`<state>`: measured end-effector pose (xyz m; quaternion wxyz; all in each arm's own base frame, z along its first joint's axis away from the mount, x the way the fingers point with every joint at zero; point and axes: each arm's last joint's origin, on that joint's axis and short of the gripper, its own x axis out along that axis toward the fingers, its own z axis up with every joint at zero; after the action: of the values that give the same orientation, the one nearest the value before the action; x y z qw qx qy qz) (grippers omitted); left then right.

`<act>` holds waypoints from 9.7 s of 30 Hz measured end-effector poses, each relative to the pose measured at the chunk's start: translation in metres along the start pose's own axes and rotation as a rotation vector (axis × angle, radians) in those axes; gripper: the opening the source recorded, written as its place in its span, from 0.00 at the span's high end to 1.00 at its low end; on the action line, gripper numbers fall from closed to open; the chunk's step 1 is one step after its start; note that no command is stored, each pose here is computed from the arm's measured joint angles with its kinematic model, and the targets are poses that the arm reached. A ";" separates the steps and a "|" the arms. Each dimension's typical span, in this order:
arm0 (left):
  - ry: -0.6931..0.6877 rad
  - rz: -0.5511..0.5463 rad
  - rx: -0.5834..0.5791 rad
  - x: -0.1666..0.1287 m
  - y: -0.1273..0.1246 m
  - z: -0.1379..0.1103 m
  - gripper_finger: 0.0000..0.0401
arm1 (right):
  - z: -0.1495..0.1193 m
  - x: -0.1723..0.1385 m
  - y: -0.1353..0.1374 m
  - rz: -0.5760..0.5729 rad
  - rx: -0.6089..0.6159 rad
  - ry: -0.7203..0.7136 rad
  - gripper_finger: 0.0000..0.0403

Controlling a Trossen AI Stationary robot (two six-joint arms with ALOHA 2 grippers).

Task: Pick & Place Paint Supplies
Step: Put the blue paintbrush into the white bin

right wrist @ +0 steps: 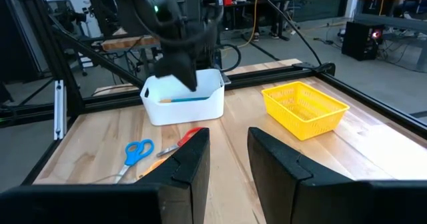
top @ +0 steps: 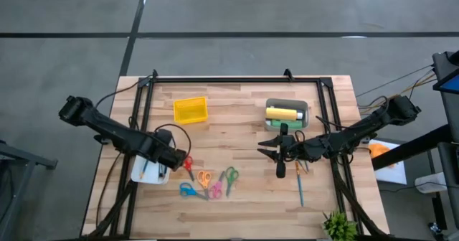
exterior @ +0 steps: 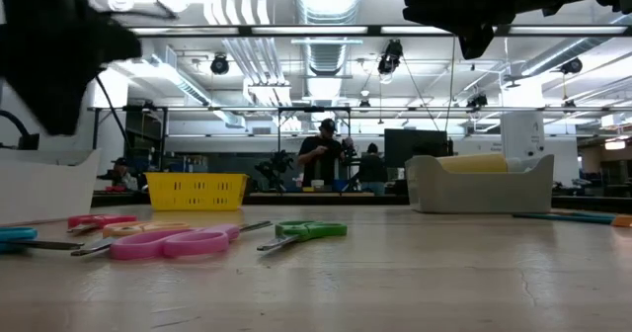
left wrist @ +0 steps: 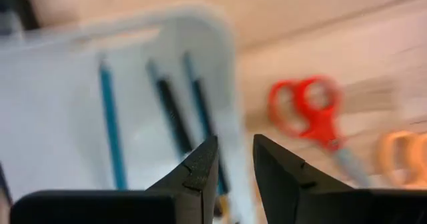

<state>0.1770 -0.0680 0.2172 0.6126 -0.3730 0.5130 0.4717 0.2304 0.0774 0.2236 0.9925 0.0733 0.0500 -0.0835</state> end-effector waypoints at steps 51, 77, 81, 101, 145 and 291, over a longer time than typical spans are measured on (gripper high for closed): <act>-0.960 -0.708 0.987 0.005 -0.074 0.041 0.76 | 0.000 0.000 0.000 0.000 0.000 0.000 0.75; -0.932 -0.681 1.007 0.009 -0.073 0.040 0.76 | 0.000 0.000 0.000 -0.001 0.003 0.000 0.75; -0.932 -0.681 1.007 0.009 -0.073 0.040 0.76 | 0.001 0.000 0.000 -0.008 0.018 -0.014 0.75; -0.912 -0.657 1.029 0.011 -0.071 0.040 0.76 | 0.050 0.008 0.028 -0.101 0.630 0.425 0.75; -0.901 -0.647 1.035 0.013 -0.071 0.039 0.76 | -0.078 -0.032 0.094 -1.124 0.808 1.118 0.75; -0.863 -0.611 1.064 0.018 -0.068 0.038 0.76 | -0.078 0.224 -0.034 -0.549 0.936 0.675 0.90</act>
<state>0.2533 -0.0474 0.2056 0.9607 0.0660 0.2595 0.0733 0.4374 0.0207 0.1170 0.7275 0.5056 0.3353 -0.3203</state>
